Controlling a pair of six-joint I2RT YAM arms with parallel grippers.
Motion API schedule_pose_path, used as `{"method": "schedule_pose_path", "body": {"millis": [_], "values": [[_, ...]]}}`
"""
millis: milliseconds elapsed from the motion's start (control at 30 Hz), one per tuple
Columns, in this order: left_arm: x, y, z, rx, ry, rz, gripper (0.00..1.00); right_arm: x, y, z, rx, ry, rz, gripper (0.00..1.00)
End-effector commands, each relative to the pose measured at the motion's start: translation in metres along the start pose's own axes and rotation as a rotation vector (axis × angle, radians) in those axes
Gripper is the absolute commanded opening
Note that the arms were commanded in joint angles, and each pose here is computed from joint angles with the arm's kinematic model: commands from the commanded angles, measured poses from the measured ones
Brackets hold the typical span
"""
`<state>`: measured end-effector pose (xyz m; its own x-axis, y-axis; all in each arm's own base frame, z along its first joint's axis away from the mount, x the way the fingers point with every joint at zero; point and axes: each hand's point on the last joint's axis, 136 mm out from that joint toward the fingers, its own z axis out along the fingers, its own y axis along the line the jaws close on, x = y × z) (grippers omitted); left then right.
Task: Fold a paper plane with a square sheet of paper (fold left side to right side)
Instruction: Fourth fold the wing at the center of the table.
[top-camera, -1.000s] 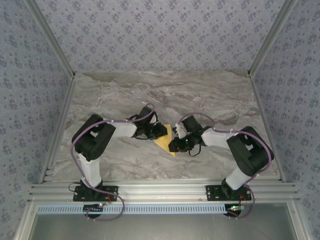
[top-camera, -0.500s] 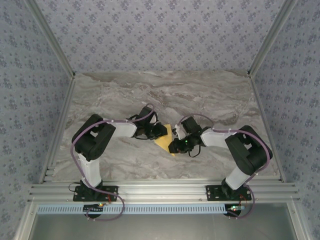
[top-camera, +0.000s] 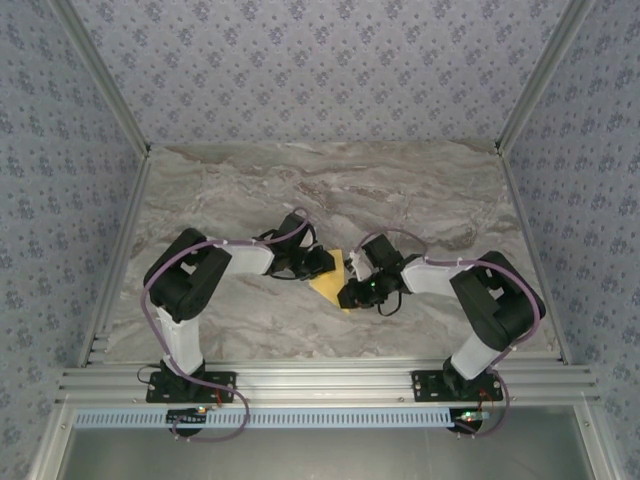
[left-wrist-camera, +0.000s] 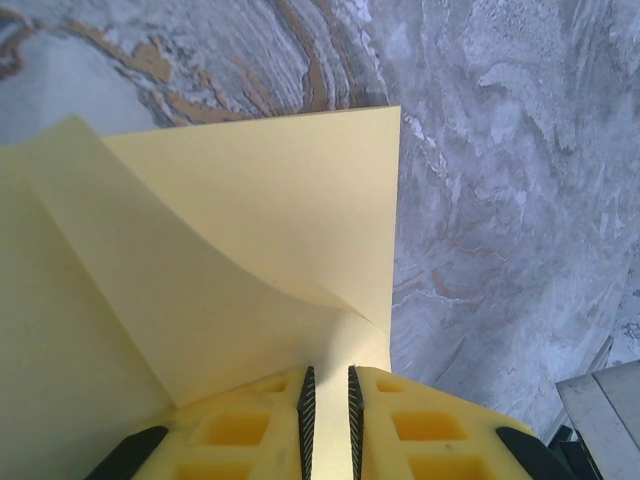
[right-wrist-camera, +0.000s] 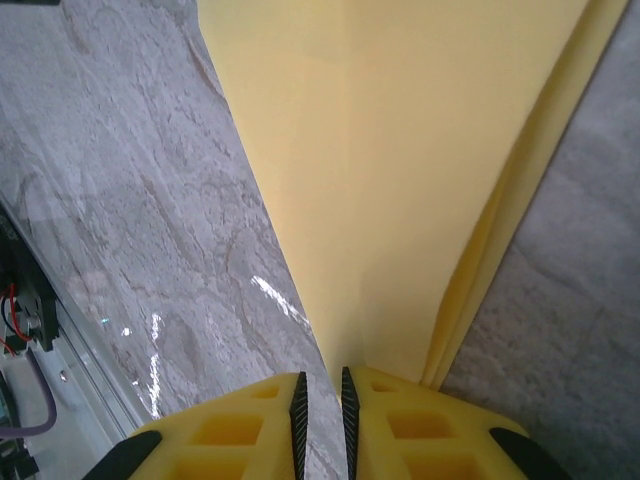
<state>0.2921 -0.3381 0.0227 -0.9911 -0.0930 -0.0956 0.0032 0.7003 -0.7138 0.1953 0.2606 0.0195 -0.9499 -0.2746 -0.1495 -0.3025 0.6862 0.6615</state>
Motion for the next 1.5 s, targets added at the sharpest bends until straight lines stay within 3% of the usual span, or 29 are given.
{"method": "schedule_pose_path", "body": {"millis": [0,367,700,1000,1200,1467], "values": [[0.024,0.048,0.006,-0.155,0.061,-0.059,0.19,0.047,-0.017,-0.001,0.07,0.138,0.073,0.19],[0.025,0.048,0.007,-0.154,0.064,-0.06,0.19,0.055,-0.016,-0.007,0.081,0.152,0.071,0.18],[0.024,0.045,0.005,-0.143,0.059,-0.056,0.19,0.008,0.033,-0.035,-0.058,-0.017,-0.021,0.17],[0.024,0.043,0.004,-0.138,0.059,-0.055,0.19,-0.027,0.016,-0.013,-0.033,-0.078,0.024,0.15],[0.023,0.041,0.003,-0.135,0.056,-0.05,0.19,-0.016,-0.013,-0.004,0.048,-0.053,0.085,0.12],[0.022,0.04,0.003,-0.136,0.053,-0.047,0.19,0.026,-0.029,0.002,0.07,0.063,0.141,0.09]]}}
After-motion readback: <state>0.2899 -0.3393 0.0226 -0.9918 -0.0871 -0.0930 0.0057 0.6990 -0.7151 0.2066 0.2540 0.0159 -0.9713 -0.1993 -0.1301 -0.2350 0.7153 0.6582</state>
